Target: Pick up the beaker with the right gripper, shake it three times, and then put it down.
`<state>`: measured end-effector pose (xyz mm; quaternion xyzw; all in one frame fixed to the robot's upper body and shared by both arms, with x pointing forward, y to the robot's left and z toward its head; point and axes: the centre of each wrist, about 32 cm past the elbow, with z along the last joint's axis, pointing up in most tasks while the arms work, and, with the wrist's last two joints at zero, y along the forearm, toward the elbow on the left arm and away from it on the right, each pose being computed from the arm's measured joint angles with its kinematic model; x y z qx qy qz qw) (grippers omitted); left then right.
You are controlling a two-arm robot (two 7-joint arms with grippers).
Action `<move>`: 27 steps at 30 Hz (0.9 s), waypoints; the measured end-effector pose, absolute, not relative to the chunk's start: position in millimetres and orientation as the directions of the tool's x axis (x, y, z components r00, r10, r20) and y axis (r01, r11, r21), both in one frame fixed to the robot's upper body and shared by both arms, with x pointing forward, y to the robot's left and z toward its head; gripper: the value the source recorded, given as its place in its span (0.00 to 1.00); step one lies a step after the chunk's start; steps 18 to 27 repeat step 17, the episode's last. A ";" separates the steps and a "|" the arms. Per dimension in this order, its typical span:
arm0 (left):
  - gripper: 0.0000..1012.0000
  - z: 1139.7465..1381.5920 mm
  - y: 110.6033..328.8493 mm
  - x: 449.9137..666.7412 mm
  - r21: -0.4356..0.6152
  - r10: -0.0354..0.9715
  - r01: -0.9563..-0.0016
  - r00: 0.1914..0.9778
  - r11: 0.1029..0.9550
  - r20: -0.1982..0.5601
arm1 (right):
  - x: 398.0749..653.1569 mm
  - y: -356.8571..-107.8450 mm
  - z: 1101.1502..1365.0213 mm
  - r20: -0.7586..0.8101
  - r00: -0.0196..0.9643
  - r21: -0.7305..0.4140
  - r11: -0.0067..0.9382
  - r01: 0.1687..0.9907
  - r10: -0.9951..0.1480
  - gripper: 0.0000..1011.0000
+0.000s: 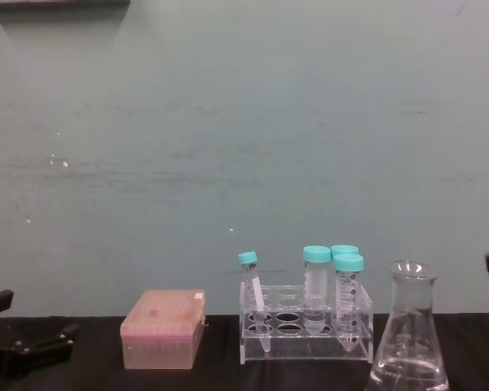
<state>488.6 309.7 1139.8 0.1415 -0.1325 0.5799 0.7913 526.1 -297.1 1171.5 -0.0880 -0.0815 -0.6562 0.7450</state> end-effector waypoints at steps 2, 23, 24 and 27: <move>0.99 1139.8 309.7 488.6 0.070 0.880 -0.955 0.292 0.287 0.374 | 525.1 -298.0 1169.2 0.219 0.115 -0.058 0.105 0.993 -0.969 0.99; 0.99 1139.8 309.7 488.6 0.070 0.880 -0.955 0.292 0.287 0.374 | 524.3 -298.9 1167.5 0.204 0.120 -0.077 0.106 0.991 -0.972 0.99; 0.99 1139.8 309.7 488.6 0.070 0.880 -0.955 0.292 0.287 0.374 | 524.3 -298.9 1167.5 0.204 0.120 -0.077 0.106 0.991 -0.972 0.99; 0.99 1139.8 309.7 488.6 0.070 0.880 -0.955 0.292 0.287 0.374 | 524.3 -298.9 1167.5 0.204 0.120 -0.077 0.106 0.991 -0.972 0.99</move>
